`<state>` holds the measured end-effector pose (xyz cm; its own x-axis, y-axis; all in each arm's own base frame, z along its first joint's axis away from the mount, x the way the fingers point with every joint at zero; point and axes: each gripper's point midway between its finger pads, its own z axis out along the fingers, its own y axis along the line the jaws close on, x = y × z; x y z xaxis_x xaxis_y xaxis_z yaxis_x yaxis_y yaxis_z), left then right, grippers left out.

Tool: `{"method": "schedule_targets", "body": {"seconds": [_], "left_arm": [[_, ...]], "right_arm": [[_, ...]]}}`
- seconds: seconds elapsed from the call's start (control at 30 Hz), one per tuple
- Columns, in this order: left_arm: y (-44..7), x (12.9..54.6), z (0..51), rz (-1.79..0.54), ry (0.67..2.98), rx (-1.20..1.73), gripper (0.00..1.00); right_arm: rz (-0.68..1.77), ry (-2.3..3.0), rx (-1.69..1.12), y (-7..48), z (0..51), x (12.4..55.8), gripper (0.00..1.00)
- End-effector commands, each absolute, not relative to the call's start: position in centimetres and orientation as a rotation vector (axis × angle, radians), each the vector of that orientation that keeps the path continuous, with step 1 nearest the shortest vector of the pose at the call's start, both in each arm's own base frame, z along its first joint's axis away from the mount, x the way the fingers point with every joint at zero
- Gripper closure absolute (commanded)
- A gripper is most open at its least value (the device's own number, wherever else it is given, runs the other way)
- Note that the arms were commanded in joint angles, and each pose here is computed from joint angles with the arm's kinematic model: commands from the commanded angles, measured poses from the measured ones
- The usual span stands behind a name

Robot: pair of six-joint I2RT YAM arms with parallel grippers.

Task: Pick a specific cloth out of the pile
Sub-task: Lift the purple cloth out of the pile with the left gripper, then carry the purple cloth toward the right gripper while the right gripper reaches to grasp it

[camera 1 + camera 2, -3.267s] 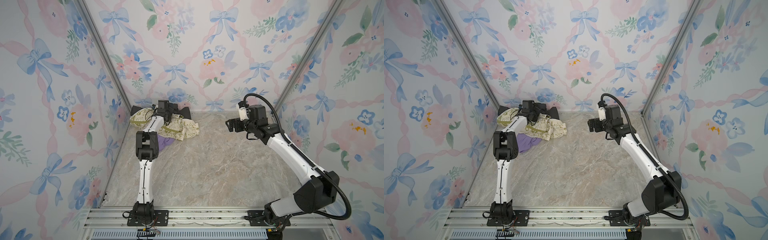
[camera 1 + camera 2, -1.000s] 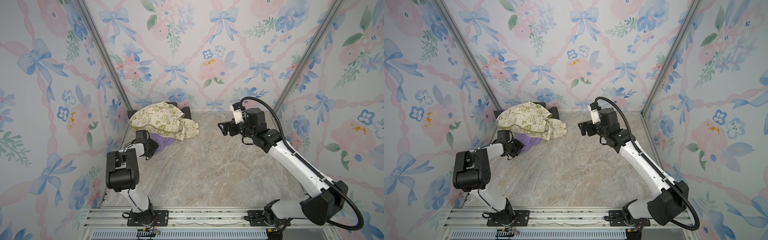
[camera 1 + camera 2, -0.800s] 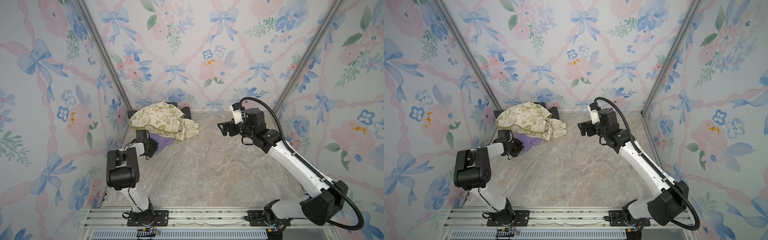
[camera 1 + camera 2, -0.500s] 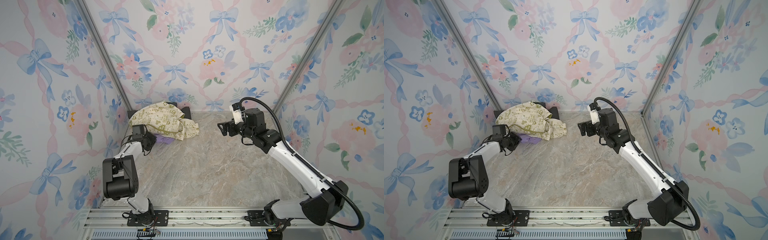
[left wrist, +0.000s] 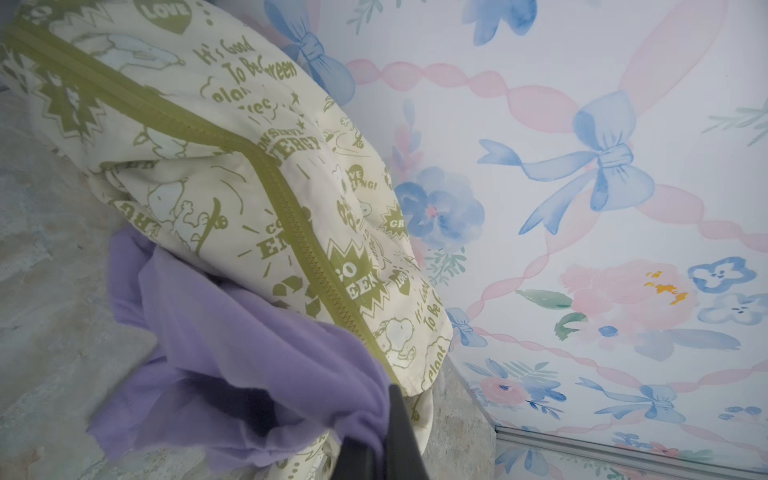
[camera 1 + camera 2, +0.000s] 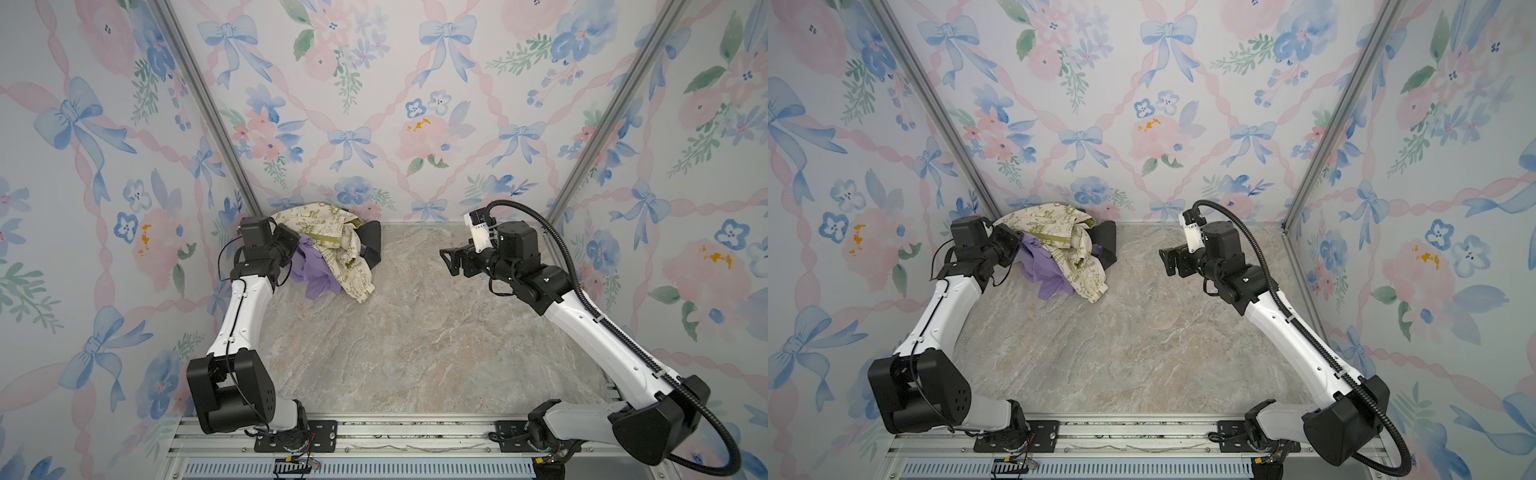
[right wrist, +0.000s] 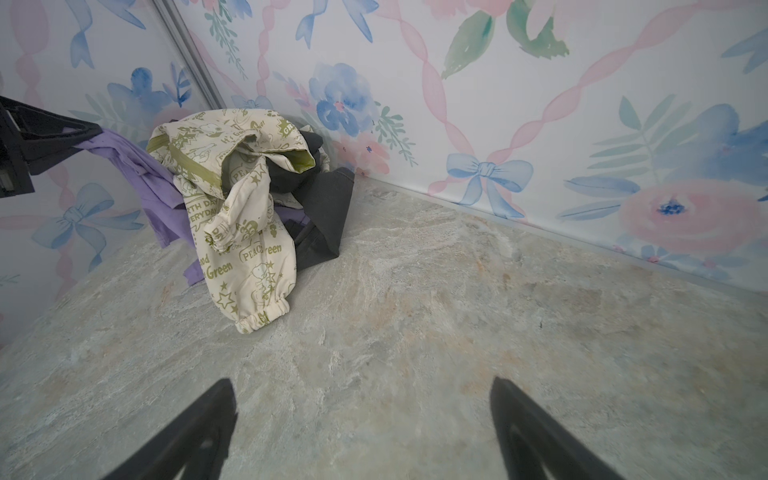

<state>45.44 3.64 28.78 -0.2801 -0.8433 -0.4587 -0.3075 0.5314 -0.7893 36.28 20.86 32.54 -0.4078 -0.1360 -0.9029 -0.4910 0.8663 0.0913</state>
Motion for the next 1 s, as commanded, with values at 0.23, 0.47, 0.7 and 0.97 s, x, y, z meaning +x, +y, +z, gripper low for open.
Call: {"method": "schedule_targets", "body": {"seconds": [0.23,0.47,0.7,0.97], "left_arm": [[2.5,45.2,43.1,-0.827,1.574,-0.737,1.00],[1.4,44.7,48.7,-0.874,1.493,-0.641,1.00],[-1.5,43.9,54.7,-0.922,1.428,-0.461,1.00],[-6.8,41.9,60.6,-1.108,1.302,-0.161,1.00]], "right_arm": [[0.394,1.960,-0.494,20.6,32.7,35.6,0.03],[0.397,1.957,-0.497,20.6,32.8,35.6,0.03],[0.403,1.943,-0.504,20.7,33.2,35.7,0.03],[0.420,1.923,-0.511,20.9,34.1,35.9,0.03]]}}
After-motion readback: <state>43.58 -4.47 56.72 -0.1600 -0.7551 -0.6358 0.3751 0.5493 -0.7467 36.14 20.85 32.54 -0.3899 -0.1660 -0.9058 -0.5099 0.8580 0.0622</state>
